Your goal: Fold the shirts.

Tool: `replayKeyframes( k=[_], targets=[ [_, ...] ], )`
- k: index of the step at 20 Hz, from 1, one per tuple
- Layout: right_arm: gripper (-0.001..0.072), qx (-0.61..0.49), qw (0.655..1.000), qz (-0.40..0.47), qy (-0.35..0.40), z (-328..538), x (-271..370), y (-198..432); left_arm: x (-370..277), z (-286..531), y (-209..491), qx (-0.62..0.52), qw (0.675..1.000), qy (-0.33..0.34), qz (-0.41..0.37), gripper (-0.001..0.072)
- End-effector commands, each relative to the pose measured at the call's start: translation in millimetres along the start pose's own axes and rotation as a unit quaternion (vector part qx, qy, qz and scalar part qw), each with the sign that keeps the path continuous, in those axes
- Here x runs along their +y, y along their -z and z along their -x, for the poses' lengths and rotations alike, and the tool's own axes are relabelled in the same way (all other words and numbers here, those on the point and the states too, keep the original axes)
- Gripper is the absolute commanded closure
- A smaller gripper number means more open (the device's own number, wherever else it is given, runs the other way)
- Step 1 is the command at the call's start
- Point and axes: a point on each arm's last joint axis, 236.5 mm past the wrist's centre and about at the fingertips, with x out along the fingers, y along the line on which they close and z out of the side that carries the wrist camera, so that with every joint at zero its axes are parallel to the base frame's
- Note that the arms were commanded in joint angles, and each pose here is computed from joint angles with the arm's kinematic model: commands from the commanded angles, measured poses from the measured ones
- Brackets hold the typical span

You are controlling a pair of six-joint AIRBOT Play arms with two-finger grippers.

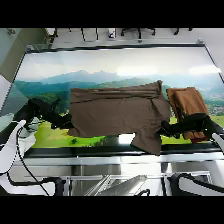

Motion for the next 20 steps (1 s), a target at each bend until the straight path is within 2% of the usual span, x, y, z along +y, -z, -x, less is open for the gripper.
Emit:
replayKeyframes(
  k=[1,4,7,9,12,17,20],
  targets=[
    [0.0689,0.007,0.998,0.005,0.061,20,-14,15,37,17,17,0.016,0.996,-0.089,0.020,0.0691],
    [0.0689,0.002,0.988,-0.035,0.148,44,-46,45,62,38,35,0.028,0.986,-0.159,0.026,0.0691],
    [0.0689,0.004,0.988,-0.034,0.150,41,-52,78,69,25,62,0.057,0.985,-0.162,0.033,0.0691],
    [0.0689,-0.017,0.989,-0.023,0.147,46,-48,79,78,15,81,0.087,0.981,-0.169,0.039,0.0691],
    [0.0689,-0.096,0.987,0.015,0.130,72,-24,43,76,22,68,0.068,0.982,-0.173,0.033,0.0691],
    [0.0689,-0.208,0.972,0.067,0.091,112,31,-47,46,86,-16,-0.070,0.982,-0.177,0.017,0.0691],
    [0.0688,-0.241,0.962,0.103,0.076,111,71,-104,38,103,-53,-0.102,0.980,-0.173,0.011,0.0691]
  ],
)
